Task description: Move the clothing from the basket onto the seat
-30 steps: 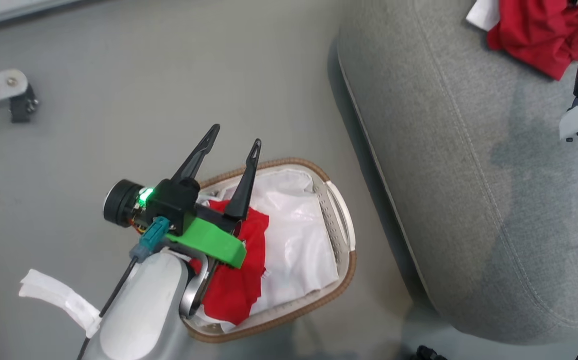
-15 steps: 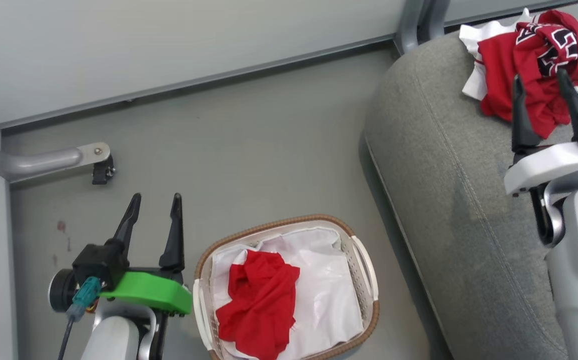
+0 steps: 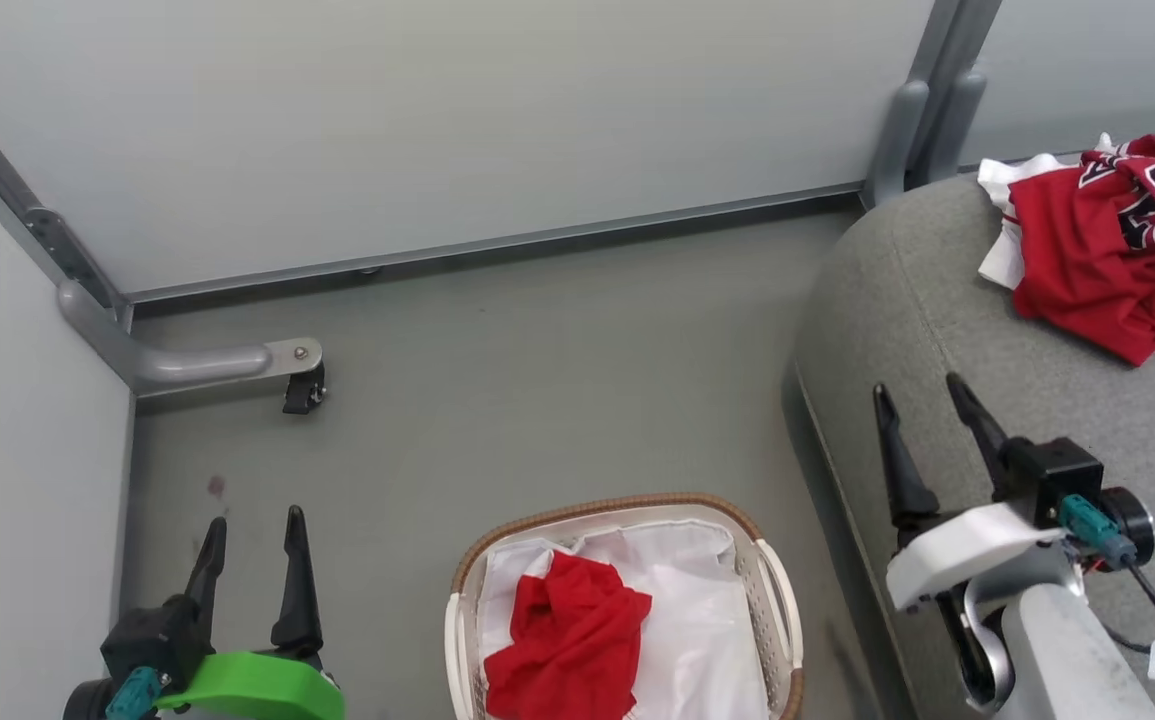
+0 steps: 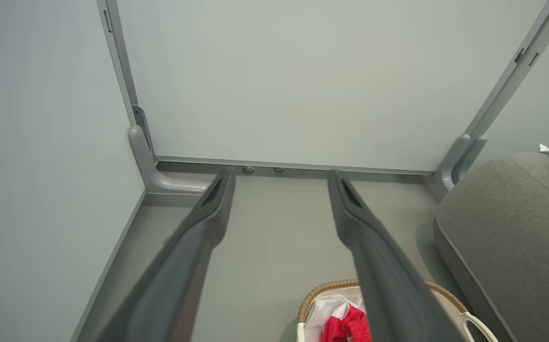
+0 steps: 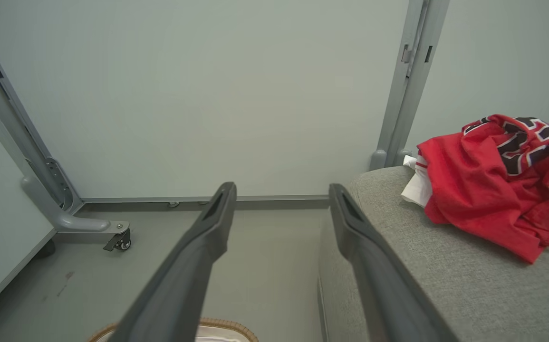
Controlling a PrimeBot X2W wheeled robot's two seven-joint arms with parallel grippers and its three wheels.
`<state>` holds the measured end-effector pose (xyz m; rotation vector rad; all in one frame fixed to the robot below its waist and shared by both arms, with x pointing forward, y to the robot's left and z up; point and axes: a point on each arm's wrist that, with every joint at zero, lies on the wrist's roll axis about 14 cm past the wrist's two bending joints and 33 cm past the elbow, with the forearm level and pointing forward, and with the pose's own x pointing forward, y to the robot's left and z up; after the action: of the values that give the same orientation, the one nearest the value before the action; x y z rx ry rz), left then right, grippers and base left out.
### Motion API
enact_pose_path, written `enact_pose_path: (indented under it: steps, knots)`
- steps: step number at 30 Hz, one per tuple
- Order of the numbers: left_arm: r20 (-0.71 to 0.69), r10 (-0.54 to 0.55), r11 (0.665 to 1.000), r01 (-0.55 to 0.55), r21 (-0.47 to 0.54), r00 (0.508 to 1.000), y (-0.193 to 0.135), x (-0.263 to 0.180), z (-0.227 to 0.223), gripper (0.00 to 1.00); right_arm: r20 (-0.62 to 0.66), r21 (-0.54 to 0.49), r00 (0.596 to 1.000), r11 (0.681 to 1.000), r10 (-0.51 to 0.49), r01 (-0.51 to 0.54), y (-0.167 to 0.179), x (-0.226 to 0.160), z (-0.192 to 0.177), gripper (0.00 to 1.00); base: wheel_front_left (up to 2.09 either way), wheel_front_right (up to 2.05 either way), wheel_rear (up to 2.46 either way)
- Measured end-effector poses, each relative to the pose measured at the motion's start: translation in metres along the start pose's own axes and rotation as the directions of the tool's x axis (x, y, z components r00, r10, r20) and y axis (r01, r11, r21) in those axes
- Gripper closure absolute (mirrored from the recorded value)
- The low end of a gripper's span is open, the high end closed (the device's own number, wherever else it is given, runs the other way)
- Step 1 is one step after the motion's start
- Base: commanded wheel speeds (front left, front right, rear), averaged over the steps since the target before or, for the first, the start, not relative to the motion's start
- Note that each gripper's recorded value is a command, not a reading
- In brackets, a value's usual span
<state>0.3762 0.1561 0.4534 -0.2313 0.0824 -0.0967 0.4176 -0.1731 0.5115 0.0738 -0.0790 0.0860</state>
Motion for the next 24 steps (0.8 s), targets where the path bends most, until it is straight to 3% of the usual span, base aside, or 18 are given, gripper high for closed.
enact_pose_path:
  steps: [8, 24]
  knots:
    - [0.016, 0.004, 0.999, -0.004, -0.031, 1.000, -0.002, -0.012, 0.004, 0.00, -0.021, 0.079, 0.999, 0.996, 0.048, -0.046, 0.022, -0.015, -0.009, 0.00, 0.00, 0.00, 0.00]
    - [0.016, -0.006, 0.999, 0.007, -0.036, 1.000, -0.006, -0.017, 0.004, 0.00, -0.015, 0.095, 0.998, 0.994, 0.055, -0.053, 0.026, -0.020, -0.007, 0.00, 0.00, 0.00, 0.00]
